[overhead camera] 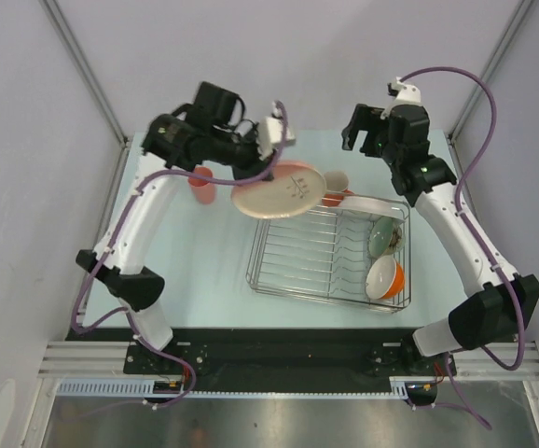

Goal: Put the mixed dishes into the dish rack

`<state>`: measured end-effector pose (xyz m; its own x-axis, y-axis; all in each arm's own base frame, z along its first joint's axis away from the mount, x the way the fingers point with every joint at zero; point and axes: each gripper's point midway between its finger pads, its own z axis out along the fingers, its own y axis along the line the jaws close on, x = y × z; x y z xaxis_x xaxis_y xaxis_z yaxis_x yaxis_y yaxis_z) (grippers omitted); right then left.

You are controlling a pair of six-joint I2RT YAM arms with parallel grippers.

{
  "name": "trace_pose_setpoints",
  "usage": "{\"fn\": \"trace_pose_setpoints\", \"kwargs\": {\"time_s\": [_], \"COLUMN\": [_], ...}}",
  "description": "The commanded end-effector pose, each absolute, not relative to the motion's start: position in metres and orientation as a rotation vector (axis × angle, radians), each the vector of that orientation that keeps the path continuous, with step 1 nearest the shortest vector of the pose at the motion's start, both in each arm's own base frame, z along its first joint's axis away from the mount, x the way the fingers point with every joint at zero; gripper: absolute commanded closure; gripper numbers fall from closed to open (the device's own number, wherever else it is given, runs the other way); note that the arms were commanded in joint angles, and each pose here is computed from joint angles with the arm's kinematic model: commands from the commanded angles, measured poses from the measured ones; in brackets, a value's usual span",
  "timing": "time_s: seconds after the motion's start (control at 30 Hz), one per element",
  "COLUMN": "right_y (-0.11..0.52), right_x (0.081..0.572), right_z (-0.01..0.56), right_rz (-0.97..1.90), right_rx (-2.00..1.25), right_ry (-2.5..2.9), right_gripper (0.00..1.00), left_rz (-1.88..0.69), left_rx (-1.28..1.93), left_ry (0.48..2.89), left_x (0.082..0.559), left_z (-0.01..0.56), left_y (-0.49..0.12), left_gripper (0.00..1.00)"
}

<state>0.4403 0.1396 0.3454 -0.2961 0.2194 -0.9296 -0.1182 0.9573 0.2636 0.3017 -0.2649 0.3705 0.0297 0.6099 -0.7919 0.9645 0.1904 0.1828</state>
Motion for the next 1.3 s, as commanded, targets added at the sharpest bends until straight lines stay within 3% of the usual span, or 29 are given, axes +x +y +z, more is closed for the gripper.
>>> {"fn": "trace_pose_setpoints", "kwargs": {"time_s": [0.0, 0.27, 0.7, 1.27], "right_y": [0.086, 0.024, 0.0, -0.011], "right_x": [0.424, 0.399, 0.387, 0.383], "right_z": [0.361, 0.36, 0.343, 0.324], "right_rz": [0.258, 0.148, 0.105, 0.06], "right_rx": [0.23, 0.453, 0.541, 0.573], "right_ry": [1.796, 1.72, 1.724, 1.731], "right_gripper": [0.0, 0.0, 0.0, 0.0], "left_rz": [-0.409, -0.354, -0.256, -0.347], "left_rx": [1.524, 1.554, 1.692, 1.853], "left_ry": [1.607, 1.475, 1.313, 1.183], "left_x": [0.305, 0.3, 0.266, 0.225], "left_z": [0.359, 0.354, 0.343, 0.311], "left_y": [-0.294, -0.358, -0.409, -0.459], "left_gripper": [1.0, 1.0, 1.0, 1.0]}}
